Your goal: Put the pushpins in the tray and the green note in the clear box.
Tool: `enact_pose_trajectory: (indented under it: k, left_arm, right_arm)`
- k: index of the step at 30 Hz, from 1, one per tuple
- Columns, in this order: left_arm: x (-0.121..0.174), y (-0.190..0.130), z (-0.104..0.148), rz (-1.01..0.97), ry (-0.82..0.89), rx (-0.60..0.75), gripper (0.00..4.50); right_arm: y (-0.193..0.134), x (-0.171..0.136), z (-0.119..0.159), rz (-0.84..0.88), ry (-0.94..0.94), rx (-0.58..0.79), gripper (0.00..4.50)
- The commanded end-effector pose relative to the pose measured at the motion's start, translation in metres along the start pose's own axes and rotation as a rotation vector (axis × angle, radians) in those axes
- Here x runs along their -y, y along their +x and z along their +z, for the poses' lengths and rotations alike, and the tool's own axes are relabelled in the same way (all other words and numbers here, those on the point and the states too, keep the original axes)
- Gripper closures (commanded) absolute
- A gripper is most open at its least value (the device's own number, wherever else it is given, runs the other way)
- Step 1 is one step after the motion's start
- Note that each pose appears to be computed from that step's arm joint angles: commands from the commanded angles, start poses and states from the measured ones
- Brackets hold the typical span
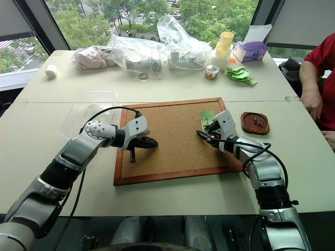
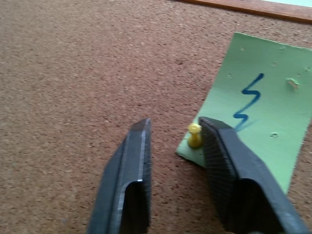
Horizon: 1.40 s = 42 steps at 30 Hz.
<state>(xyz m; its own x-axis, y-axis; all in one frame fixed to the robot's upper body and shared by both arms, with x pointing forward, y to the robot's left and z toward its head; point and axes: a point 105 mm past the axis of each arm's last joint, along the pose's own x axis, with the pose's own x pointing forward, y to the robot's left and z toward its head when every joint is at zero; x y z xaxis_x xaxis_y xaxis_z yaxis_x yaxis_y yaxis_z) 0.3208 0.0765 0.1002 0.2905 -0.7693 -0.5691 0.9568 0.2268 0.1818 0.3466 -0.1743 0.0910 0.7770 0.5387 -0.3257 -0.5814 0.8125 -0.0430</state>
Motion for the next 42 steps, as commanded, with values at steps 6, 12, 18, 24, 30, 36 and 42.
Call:
enact_pose_trajectory:
  k: [6,12,18,24,30,36,42]
  left_arm:
    - [0.001,0.002,-0.016,0.002,-0.037,-0.053,4.5]
    - [0.002,0.002,-0.016,-0.003,-0.038,-0.054,4.5]
    - [0.005,0.001,-0.019,-0.023,-0.034,-0.066,4.5]
    - [0.004,0.004,-0.015,-0.026,-0.037,-0.043,4.5]
    - [-0.027,-0.022,0.057,0.014,-0.248,0.337,3.59]
    - [-0.056,-0.045,0.104,-0.002,-0.471,0.586,0.6]
    - [-0.065,-0.01,0.135,-0.146,-0.819,0.67,0.03]
  right_arm:
    - [0.003,-0.007,-0.009,0.019,-0.011,-0.028,4.44]
    - [-0.007,0.006,0.031,-0.054,-0.081,0.159,4.44]
    - [-0.027,0.014,0.068,-0.107,-0.125,0.308,4.44]
    - [-0.031,0.012,0.07,-0.103,-0.137,0.309,4.44]
    - [-0.037,0.001,0.08,-0.057,-0.213,0.305,4.5]
    - [-0.045,-0.009,0.091,0.008,-0.307,0.288,4.5]
    - [-0.053,-0.024,0.106,0.091,-0.427,0.281,4.5]
